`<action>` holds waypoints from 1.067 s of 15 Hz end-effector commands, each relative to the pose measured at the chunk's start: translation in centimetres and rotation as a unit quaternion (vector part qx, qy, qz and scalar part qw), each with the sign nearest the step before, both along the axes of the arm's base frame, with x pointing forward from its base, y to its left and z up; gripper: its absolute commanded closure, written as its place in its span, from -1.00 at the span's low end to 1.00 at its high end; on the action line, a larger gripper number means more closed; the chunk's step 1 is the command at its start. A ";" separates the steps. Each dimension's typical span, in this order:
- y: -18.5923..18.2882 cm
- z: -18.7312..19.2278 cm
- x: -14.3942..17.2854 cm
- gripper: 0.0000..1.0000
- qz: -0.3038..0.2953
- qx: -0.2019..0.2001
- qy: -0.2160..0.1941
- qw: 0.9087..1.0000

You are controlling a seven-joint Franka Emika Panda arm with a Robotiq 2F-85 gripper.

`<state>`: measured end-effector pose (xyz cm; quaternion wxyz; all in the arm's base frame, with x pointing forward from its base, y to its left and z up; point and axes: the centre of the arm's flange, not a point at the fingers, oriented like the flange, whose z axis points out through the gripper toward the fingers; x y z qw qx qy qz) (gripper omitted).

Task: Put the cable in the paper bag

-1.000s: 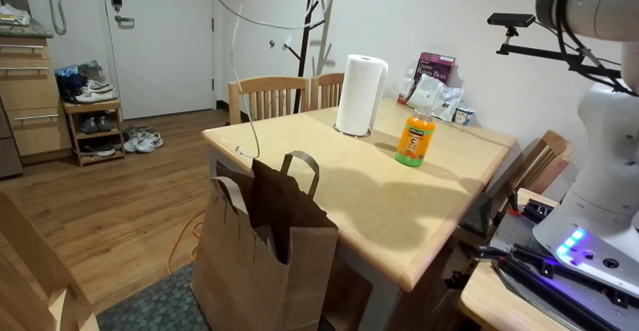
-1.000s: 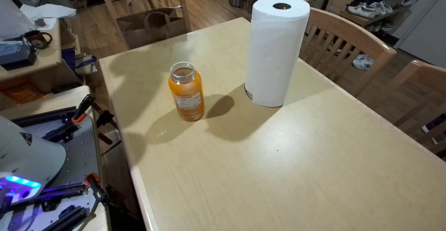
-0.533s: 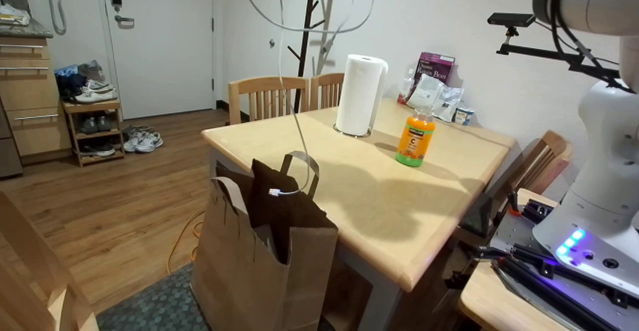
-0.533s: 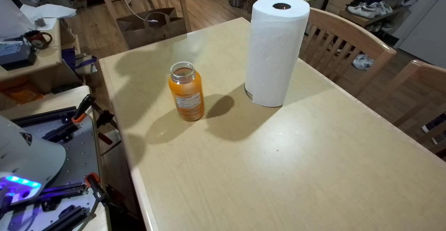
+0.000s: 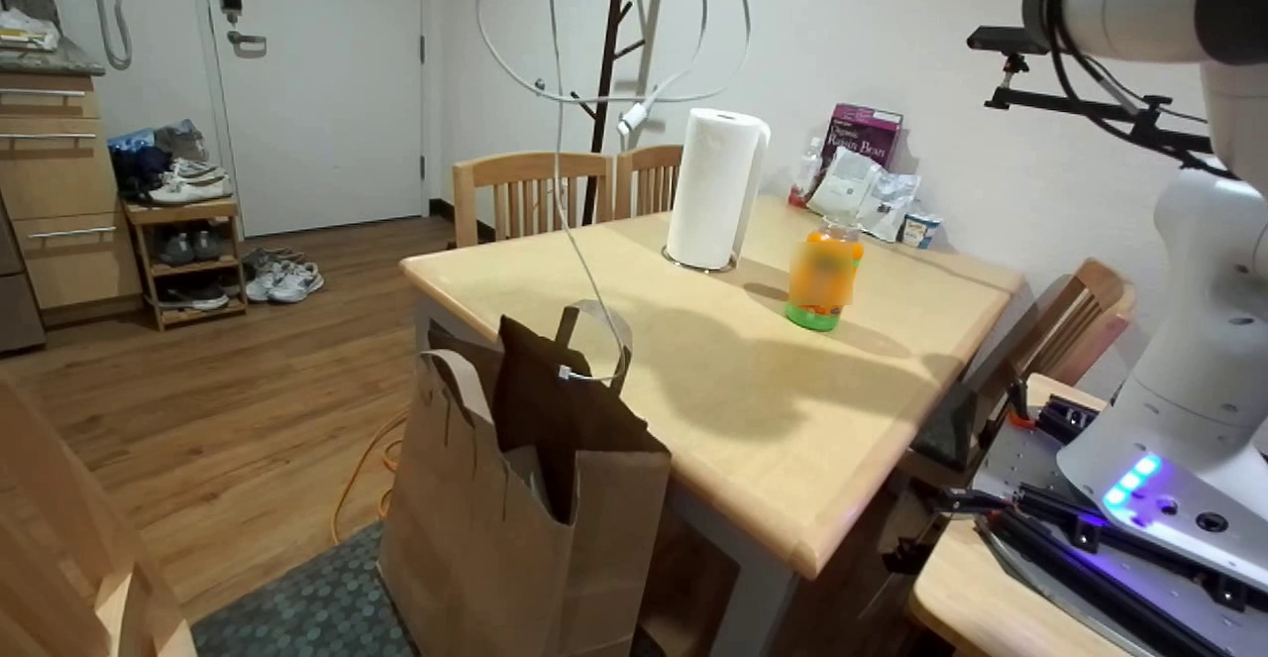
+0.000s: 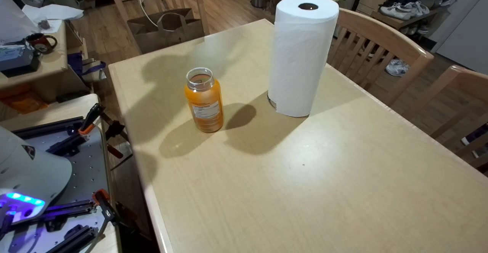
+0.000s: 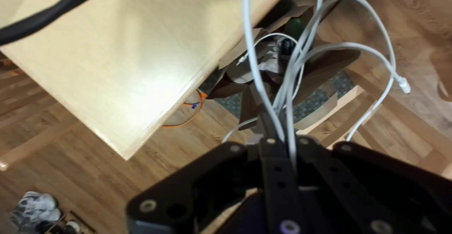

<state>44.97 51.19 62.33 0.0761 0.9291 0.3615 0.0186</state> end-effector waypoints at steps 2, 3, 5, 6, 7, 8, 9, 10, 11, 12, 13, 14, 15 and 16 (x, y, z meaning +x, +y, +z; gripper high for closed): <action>4.0 0.6 4.9 0.96 -0.003 0.050 0.067 0.996; 3.9 0.1 5.2 0.96 -0.001 0.057 0.078 0.995; 4.3 -0.4 5.6 0.96 0.002 0.071 0.091 0.993; 4.8 -0.7 5.7 0.96 0.003 0.074 0.093 0.993; 5.4 -0.9 5.5 0.96 0.006 0.075 0.095 0.993; 6.0 -1.1 5.3 0.96 0.009 0.074 0.097 0.993; 6.6 -1.5 5.0 0.96 0.014 0.075 0.099 0.992; 7.1 -2.0 4.9 0.96 0.018 0.073 0.104 0.992; 7.3 -2.4 4.8 0.96 0.023 0.074 0.108 0.991; 7.4 -2.9 4.8 0.96 0.026 0.075 0.113 0.990; 7.4 -3.3 4.8 0.96 0.031 0.078 0.119 0.989; 7.3 -3.6 5.0 0.96 0.033 0.083 0.123 0.988; 7.3 -3.8 5.2 0.96 0.035 0.088 0.124 0.988; 7.4 -4.2 5.5 0.96 0.042 0.094 0.129 0.986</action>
